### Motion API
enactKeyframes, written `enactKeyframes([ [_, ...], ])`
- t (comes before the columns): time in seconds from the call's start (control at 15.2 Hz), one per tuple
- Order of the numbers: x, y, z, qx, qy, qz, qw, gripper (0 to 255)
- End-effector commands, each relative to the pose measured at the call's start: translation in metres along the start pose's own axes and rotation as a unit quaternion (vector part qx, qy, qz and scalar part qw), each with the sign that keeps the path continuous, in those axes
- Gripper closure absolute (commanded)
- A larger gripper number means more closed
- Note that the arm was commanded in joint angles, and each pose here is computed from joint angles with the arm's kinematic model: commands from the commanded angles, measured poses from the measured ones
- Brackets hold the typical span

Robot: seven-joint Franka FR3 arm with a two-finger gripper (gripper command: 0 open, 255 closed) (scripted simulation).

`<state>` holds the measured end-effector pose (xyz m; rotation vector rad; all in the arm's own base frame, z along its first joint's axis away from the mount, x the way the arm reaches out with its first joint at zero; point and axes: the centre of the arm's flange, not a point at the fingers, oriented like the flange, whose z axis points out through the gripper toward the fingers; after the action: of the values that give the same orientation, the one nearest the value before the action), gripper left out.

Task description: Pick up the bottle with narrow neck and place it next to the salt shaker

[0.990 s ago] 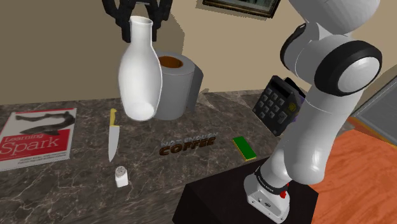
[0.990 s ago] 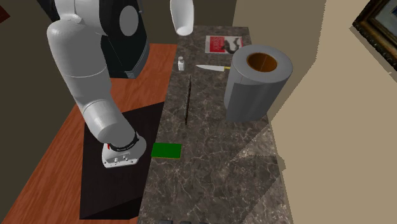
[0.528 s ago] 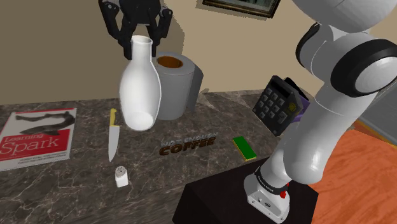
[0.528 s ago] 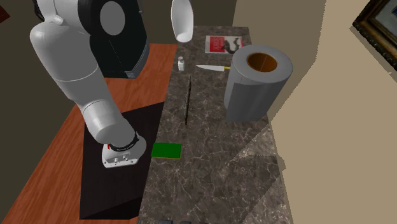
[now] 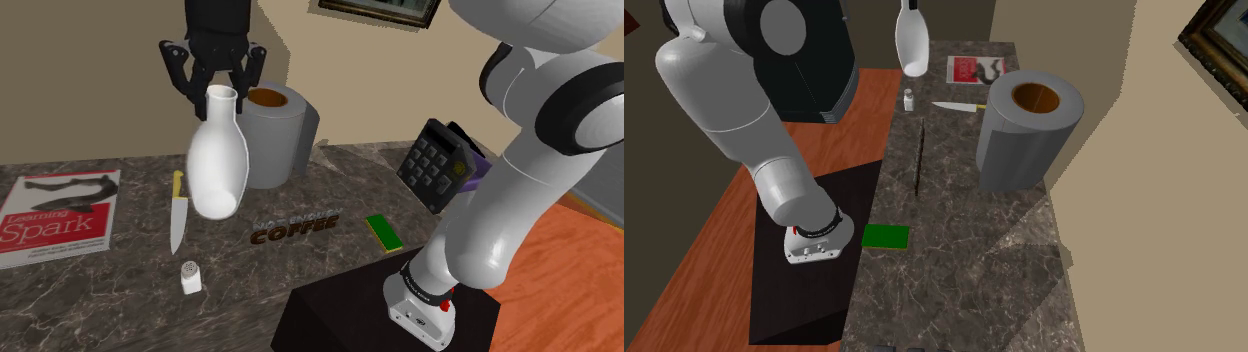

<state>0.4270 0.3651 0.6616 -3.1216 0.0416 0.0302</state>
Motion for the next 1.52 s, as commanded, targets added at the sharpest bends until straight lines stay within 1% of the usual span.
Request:
enactKeyframes([
  [0.0,-0.001,0.001,0.010,0.000,0.000,0.000,1.0000,255],
  [1.45,0.001,0.003,0.126,0.000,0.000,0.000,1.0000,255],
])
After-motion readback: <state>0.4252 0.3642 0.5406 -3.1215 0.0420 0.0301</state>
